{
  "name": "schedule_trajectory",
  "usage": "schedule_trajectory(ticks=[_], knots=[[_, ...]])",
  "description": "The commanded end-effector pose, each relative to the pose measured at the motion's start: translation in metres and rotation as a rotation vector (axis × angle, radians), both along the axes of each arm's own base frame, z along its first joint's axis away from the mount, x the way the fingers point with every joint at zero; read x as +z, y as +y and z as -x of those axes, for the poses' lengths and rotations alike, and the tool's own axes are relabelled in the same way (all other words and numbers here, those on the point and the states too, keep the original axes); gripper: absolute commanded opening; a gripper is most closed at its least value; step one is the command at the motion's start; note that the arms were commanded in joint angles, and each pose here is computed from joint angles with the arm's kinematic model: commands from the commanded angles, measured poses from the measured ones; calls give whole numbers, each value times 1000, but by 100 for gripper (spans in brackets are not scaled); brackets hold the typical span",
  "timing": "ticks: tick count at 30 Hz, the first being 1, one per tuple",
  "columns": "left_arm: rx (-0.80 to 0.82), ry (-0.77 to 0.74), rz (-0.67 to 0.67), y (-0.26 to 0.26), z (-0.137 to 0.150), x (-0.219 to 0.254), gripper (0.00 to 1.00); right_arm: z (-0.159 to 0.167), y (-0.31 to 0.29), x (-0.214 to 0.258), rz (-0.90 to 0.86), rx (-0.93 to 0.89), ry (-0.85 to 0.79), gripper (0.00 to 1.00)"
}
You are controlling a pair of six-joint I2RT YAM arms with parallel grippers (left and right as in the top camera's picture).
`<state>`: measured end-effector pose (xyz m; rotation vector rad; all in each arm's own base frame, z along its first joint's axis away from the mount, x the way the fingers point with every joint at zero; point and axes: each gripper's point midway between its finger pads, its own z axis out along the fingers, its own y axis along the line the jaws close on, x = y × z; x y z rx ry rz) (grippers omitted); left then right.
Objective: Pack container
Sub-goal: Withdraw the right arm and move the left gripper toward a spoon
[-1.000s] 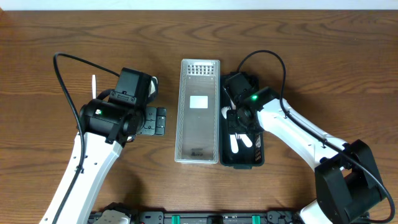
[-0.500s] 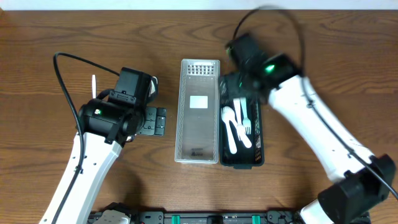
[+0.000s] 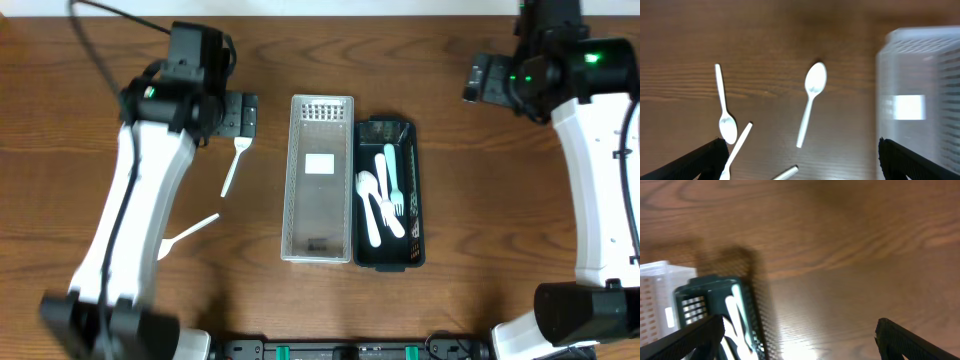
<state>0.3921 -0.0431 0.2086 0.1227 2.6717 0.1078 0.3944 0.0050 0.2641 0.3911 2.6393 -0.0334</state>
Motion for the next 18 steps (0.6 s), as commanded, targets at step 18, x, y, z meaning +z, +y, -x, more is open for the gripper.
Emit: schedule_trajectory(ticks=[18], knots=[[-125, 410, -58, 5, -12, -188, 98, 9, -18, -14, -4, -24, 54, 99]])
